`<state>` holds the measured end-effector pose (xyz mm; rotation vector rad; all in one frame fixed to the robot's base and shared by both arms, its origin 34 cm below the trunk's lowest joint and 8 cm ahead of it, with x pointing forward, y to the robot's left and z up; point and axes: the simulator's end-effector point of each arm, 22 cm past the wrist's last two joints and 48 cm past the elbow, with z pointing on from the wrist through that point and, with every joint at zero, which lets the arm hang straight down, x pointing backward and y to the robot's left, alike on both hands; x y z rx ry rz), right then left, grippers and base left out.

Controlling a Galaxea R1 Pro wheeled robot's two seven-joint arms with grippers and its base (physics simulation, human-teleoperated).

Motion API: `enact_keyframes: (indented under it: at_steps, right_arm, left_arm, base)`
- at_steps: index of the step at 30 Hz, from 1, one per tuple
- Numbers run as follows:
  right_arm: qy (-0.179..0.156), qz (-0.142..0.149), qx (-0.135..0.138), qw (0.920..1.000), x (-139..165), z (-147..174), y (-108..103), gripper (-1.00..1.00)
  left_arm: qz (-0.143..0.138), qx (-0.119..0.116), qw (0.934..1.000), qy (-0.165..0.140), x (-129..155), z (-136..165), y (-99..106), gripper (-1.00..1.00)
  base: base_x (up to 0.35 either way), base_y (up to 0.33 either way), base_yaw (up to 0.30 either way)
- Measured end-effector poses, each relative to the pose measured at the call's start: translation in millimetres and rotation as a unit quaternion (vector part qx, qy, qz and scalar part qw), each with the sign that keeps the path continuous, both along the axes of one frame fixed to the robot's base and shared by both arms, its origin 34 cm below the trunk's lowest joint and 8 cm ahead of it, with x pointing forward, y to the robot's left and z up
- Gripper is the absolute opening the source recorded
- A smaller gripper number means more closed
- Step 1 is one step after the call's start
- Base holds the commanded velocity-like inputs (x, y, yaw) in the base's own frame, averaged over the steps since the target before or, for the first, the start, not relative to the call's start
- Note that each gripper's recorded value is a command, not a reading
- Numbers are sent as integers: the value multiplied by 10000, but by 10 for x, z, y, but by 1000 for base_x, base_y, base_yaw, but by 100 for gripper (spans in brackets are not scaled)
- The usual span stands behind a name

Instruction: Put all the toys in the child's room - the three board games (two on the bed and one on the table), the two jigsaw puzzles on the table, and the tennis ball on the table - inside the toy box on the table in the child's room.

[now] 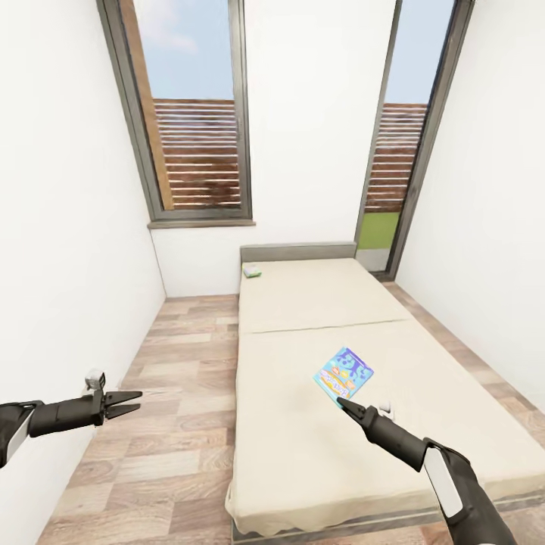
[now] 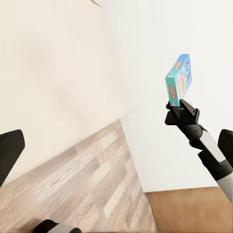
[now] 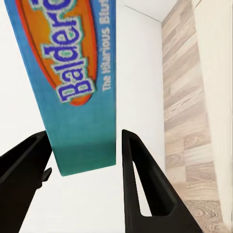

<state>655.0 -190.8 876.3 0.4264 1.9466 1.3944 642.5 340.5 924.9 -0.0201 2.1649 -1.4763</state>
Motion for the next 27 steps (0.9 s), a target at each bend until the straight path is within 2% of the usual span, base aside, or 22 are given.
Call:
enact_keyframes:
  at_steps: [27]
  right_arm:
    - [9, 2, -22, 10000, -53, 316, 5, -100]
  left_arm:
    - [-19, 10, 10000, -15, -52, 325, -12, 100]
  base:
    - [-7, 0, -276]
